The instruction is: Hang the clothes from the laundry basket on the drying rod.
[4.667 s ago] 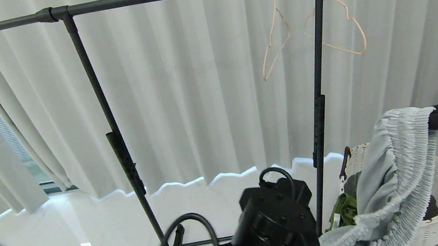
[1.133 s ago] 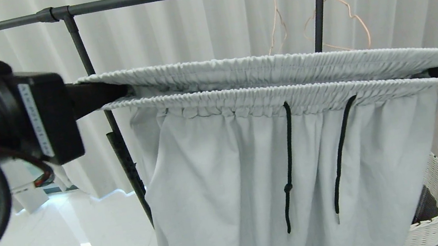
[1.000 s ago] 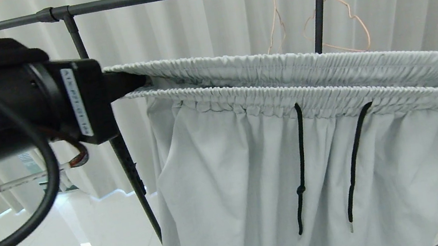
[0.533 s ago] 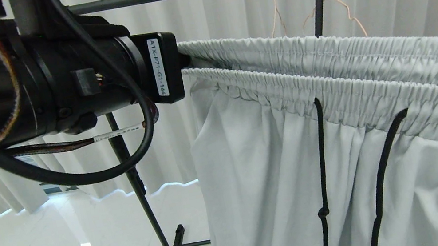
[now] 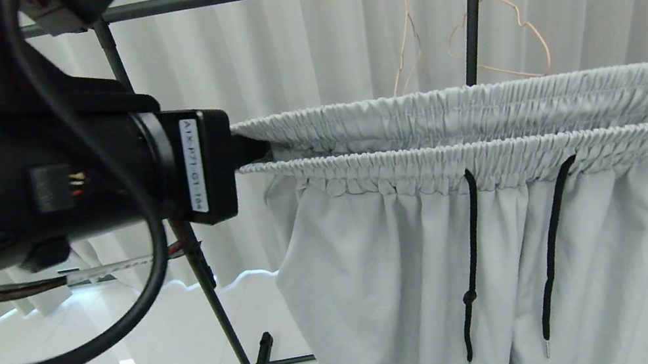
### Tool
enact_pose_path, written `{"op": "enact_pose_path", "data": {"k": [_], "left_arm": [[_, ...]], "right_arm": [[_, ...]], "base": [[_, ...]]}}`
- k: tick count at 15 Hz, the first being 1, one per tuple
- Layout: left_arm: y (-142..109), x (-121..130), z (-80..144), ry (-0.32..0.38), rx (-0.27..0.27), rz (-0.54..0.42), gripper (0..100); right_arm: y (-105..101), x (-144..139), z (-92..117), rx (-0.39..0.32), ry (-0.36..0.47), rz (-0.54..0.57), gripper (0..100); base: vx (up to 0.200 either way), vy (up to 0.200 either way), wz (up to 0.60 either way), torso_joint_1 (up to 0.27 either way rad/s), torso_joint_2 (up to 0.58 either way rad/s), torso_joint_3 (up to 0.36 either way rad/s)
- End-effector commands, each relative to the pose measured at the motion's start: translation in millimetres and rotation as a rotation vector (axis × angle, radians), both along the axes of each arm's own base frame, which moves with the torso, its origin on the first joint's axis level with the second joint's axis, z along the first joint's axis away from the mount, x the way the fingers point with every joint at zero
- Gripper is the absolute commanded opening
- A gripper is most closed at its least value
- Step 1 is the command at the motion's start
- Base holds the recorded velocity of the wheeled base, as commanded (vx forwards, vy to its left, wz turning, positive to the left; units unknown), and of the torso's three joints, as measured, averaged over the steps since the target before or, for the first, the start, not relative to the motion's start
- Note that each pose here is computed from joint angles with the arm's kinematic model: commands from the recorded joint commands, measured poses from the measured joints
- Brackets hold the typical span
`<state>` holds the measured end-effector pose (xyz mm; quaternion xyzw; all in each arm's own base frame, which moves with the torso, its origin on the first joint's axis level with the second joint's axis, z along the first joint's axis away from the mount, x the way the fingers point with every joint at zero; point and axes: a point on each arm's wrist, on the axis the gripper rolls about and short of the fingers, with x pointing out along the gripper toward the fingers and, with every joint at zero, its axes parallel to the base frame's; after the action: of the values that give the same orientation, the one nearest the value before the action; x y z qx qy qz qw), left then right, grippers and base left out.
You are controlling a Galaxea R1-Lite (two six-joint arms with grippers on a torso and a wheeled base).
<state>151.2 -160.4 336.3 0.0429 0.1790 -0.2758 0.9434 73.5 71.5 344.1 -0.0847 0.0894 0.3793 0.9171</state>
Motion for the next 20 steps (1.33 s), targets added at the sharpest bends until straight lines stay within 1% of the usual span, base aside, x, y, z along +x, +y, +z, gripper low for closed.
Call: {"op": "enact_pose_path", "data": {"k": [1, 2, 3, 4, 5, 6, 7, 9, 11, 12, 14, 15, 16, 17, 18, 20], "left_arm": [[16, -41, 10, 0.041, -0.043, -0.091, 0], [23, -62, 5, 0.116, -0.006, -0.151, 0], [25, -71, 3, 0.15, 0.006, -0.178, 0], [23, -86, 3, 0.207, -0.033, -0.239, 0], [20, -92, 4, 0.236, -0.065, -0.263, 0], [19, -95, 4, 0.245, -0.074, -0.274, 0], [18, -100, 4, 0.248, -0.072, -0.305, 0], [18, -101, 5, 0.244, -0.074, -0.311, 0], [18, -100, 4, 0.233, -0.06, -0.299, 0], [18, -92, 4, 0.172, -0.007, -0.246, 0], [14, -70, 3, 0.077, 0.106, -0.116, 0], [11, -61, 8, 0.058, 0.111, -0.077, 0], [6, -54, 14, 0.044, 0.084, -0.056, 0], [-2, -45, 20, 0.013, 0.031, -0.036, 0], [-7, -40, 20, -0.003, 0.007, -0.025, 0], [-10, -38, 12, 0.014, 0.029, -0.024, 0]], "right_arm": [[21, 24, -2, 0.002, 0.0, -0.015, 0], [31, 34, 1, 0.032, -0.031, -0.015, 0], [35, 39, 3, 0.046, -0.046, -0.013, 0], [46, 51, 5, 0.071, -0.074, -0.013, 0], [52, 56, 6, 0.083, -0.086, -0.011, 0], [54, 58, 7, 0.087, -0.091, -0.01, 0], [56, 60, 8, 0.089, -0.095, -0.01, 0], [55, 59, 8, 0.089, -0.095, -0.011, 0], [48, 55, 9, 0.085, -0.095, -0.034, 0], [38, 53, 14, 0.065, -0.082, -0.095, 0], [22, 47, 29, 0.04, -0.055, -0.152, 0], [14, 43, 32, 0.028, -0.041, -0.174, 0], [10, 37, 31, 0.022, -0.02, -0.177, 0], [4, 30, 26, 0.009, 0.009, -0.18, 0], [1, 25, 19, -0.007, 0.035, -0.178, 0], [-1, 21, 12, -0.015, 0.045, -0.172, 0]], "base": [[0.0, 0.0, 0.0, 0.0, 0.0, 0.0], [0.0, 0.0, 0.0, 0.0, 0.0, 0.0], [0.0, 0.0, 0.0, 0.0, 0.0, 0.0], [0.0, 0.0, 0.0, 0.0, 0.0, 0.0], [0.0, 0.0, 0.0, 0.0, 0.0, 0.0], [0.0, 0.0, 0.0, 0.0, 0.0, 0.0], [0.0, 0.0, 0.0, 0.0, 0.0, 0.0], [0.0, 0.0, 0.0, 0.0, 0.0, 0.0], [0.0, 0.0, 0.0, 0.0, 0.0, 0.0], [0.0, 0.0, 0.0, 0.0, 0.0, 0.0], [0.0, 0.0, 0.0, 0.0, 0.0, 0.0], [0.0, 0.0, 0.0, 0.0, 0.0, 0.0], [0.0, 0.0, 0.0, 0.0, 0.0, 0.0], [0.0, 0.0, 0.0, 0.0, 0.0, 0.0], [0.0, 0.0, 0.0, 0.0, 0.0, 0.0], [0.0, 0.0, 0.0, 0.0, 0.0, 0.0]]}}
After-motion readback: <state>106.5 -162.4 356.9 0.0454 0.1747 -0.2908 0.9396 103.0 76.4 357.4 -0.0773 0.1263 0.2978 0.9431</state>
